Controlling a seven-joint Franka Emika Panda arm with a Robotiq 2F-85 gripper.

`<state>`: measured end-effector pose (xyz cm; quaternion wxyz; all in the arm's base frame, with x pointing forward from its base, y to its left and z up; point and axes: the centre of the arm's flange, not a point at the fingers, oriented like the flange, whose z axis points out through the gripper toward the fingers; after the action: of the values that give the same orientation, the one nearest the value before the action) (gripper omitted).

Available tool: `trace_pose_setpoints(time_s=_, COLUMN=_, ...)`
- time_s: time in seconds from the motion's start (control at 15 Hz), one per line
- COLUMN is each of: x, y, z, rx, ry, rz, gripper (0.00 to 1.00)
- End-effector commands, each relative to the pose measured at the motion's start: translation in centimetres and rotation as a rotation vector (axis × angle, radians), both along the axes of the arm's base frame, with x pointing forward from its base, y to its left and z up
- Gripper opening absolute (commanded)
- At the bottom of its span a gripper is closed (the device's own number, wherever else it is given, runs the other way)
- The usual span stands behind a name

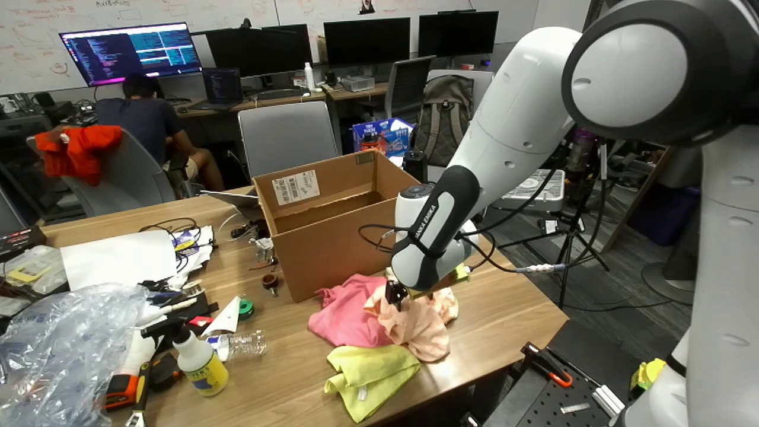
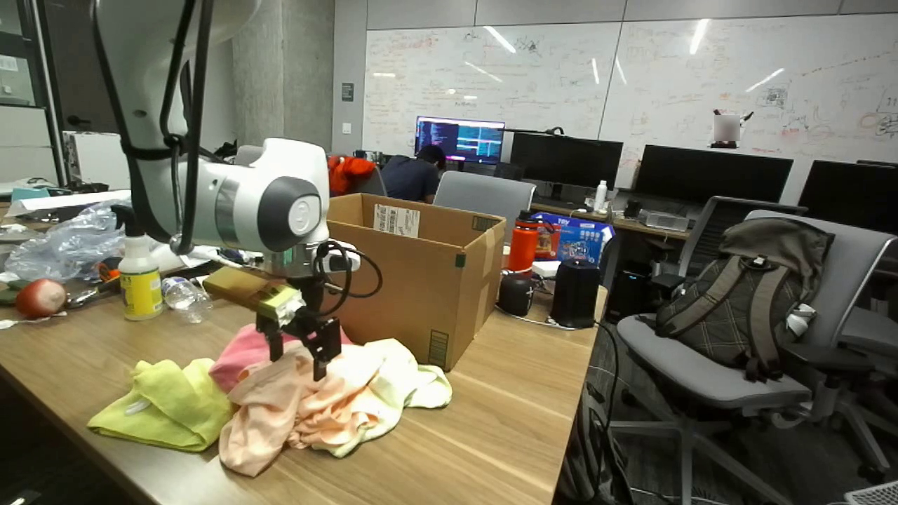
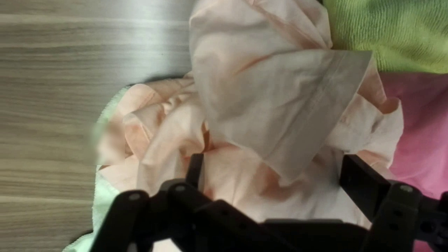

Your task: Place the two t-shirts and two towels inside the brown box

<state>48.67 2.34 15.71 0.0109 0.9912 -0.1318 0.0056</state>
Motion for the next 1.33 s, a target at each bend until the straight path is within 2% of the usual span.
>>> trace_pose_setpoints(time_s=0.0, x=0.3, y=0.0, z=-1.0, rx=-0.026, ry=-0.004, rz=0.003, gripper=1.00)
trace_pose_setpoints(time_s=0.33, x=-0.7, y=0.2, z=-3.3, rx=-0.029, ry=0.052, rz=0.009, gripper=1.00)
trace_pose_setpoints(time_s=0.67, x=-1.2, y=0.5, z=-4.0, rx=-0.028, ry=0.071, rz=0.014, gripper=1.00)
trace_pose_setpoints(time_s=0.73, x=-1.2, y=0.6, z=-3.7, rx=-0.027, ry=0.069, rz=0.012, gripper=0.75)
trace_pose_setpoints(time_s=0.8, x=-1.2, y=0.5, z=-3.5, rx=-0.029, ry=0.061, rz=0.008, gripper=0.75)
trace_pose_setpoints(time_s=0.87, x=-1.2, y=0.6, z=-3.2, rx=-0.025, ry=0.055, rz=0.006, gripper=0.68)
trace_pose_setpoints(time_s=1.07, x=-1.2, y=0.4, z=-1.8, rx=-0.051, ry=0.024, rz=-0.007, gripper=0.42)
trace_pose_setpoints(time_s=1.27, x=-1.1, y=0.0, z=0.7, rx=-0.127, ry=-0.025, rz=-0.031, gripper=0.19)
